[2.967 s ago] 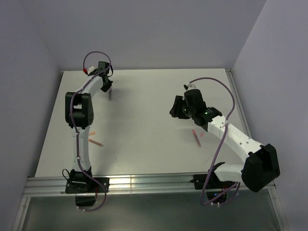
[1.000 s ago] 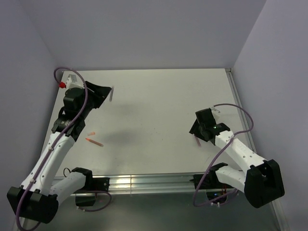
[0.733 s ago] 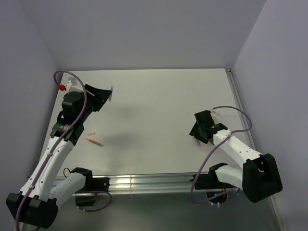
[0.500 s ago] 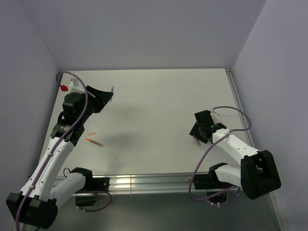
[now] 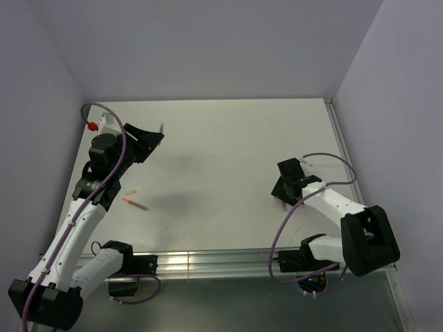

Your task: Insert the pens into the pen caps

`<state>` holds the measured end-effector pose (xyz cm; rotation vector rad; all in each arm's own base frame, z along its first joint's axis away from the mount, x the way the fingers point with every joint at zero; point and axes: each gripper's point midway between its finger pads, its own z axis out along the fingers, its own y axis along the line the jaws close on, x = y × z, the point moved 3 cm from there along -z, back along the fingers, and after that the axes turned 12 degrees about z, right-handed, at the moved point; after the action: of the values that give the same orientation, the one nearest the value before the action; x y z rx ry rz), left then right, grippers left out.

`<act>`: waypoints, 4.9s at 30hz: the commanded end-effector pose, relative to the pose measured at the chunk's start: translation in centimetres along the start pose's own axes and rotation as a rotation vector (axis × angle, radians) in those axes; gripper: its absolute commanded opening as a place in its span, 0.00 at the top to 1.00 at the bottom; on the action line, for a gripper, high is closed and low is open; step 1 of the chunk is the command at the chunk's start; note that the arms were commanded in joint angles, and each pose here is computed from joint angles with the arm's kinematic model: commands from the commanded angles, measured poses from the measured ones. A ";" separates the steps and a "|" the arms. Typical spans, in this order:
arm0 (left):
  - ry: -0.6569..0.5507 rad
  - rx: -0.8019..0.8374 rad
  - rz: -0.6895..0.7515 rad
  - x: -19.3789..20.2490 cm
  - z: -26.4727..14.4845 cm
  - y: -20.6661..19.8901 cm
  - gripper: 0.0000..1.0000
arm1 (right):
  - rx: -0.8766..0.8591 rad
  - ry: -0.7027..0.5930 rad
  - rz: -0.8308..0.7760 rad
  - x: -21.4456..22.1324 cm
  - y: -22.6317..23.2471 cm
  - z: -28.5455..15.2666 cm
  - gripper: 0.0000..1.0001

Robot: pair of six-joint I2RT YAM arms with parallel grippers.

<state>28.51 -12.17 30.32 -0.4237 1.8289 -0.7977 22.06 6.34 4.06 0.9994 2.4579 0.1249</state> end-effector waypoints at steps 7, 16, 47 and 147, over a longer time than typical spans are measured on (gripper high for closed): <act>-0.007 0.048 0.029 -0.5 -0.6 -1.0 0.48 | 0.013 0.024 -0.024 -0.1 0.4 0.7 0.53; -0.007 0.055 0.036 -0.8 -0.6 -1.0 0.48 | 0.074 0.076 -0.067 0.6 -0.2 1.4 0.65; -0.006 0.097 0.033 -1.8 -1.6 -1.3 0.48 | 0.170 -0.148 -0.009 -11.0 -0.1 -4.4 1.00; 0.336 -0.518 0.117 18.8 15.5 12.2 0.94 | -0.239 -0.151 -0.481 1.1 19.5 -6.8 1.00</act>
<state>36.00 -19.87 5.55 -0.4891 2.3691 -0.3762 30.75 22.56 13.20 0.2829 2.4485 0.1695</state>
